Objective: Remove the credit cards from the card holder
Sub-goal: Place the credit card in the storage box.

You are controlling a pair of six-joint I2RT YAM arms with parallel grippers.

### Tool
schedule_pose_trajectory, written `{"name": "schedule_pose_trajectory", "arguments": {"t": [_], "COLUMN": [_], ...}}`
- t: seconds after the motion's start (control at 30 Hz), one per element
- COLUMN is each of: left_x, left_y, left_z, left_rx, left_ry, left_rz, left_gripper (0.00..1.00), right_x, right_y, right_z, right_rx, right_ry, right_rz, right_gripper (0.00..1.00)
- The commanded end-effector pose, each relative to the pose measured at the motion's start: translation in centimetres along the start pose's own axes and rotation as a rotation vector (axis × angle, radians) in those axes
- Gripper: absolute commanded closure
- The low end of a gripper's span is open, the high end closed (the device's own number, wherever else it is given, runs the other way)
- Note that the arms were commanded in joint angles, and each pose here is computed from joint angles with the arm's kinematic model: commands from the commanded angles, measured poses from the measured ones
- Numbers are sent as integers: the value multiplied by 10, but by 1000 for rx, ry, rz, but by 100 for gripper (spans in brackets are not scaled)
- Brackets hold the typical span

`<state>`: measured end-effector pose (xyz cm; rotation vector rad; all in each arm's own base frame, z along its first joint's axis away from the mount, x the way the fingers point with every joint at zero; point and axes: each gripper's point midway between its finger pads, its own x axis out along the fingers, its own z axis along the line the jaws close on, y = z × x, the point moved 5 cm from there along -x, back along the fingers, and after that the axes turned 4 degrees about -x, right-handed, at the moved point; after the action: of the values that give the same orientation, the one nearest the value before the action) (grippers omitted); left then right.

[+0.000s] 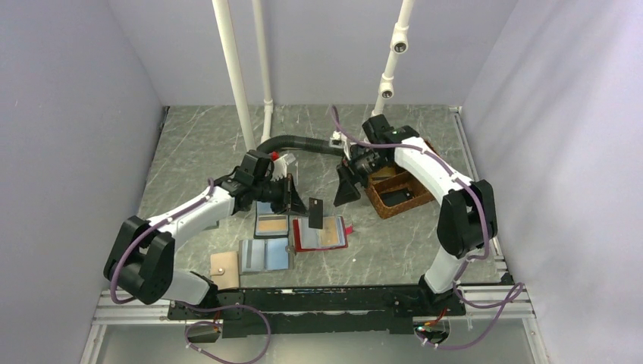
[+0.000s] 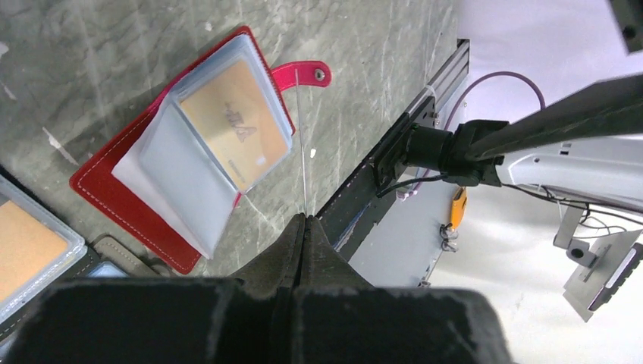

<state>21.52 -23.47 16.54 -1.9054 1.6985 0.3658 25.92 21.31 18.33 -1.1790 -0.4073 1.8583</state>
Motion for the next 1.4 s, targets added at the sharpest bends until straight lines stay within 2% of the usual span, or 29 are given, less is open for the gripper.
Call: {"name": "schedule_pose_trajectory", "arguments": {"t": [0.0, 0.23, 0.33, 0.6, 0.77, 0.9, 1.0, 1.1, 1.17, 1.2, 1.3, 1.37], "left_x": [-12, -11, -10, -10, -8, -8, -7, -9, -11, -13, -25, -34], "left_y": [-7, -2, -1, -1, 0, -1, -3, -5, -6, -7, -6, -8], "left_z": [-32, -44, -48, -59, -59, -58, -59, -59, -58, -58, -58, -59], "left_rx": [151, 237, 265, 322, 328, 333, 340, 353, 359, 361, 364, 373], "left_ry": [92, 106, 112, 131, 135, 134, 129, 114, 93, 78, 19, -20], "left_rz": [-26, -24, -20, -33, -34, -42, -47, -61, -72, -83, -112, -152], "left_gripper": [100, 100, 100, 100, 100, 100, 100, 100, 100, 96, 72, 63], "right_x": [-17, -23, -17, 6, 17, 23, 29, 31, 30, 27, 9, -7], "right_y": [-21, -35, -38, -41, -33, -25, -21, -20, -19, -19, -22, -25], "right_z": [12, 20, 14, 3, 6, 15, 23, 30, 31, 32, 34, 33], "right_rx": [-134, -372, -406, -385, -356, -336, -325, -302, -296, -297, -307, -293], "right_ry": [-95, -178, -211, -284, -327, -369, -395, -416, -410, -401, -346, -281], "right_rz": [-44, -70, -36, -4, -4, 9, 18, 18, 23, 30, 27, 9], "right_gripper": [13, 7, 7, 9, 17, 31, 47, 75, 100, 100, 100, 100]}}
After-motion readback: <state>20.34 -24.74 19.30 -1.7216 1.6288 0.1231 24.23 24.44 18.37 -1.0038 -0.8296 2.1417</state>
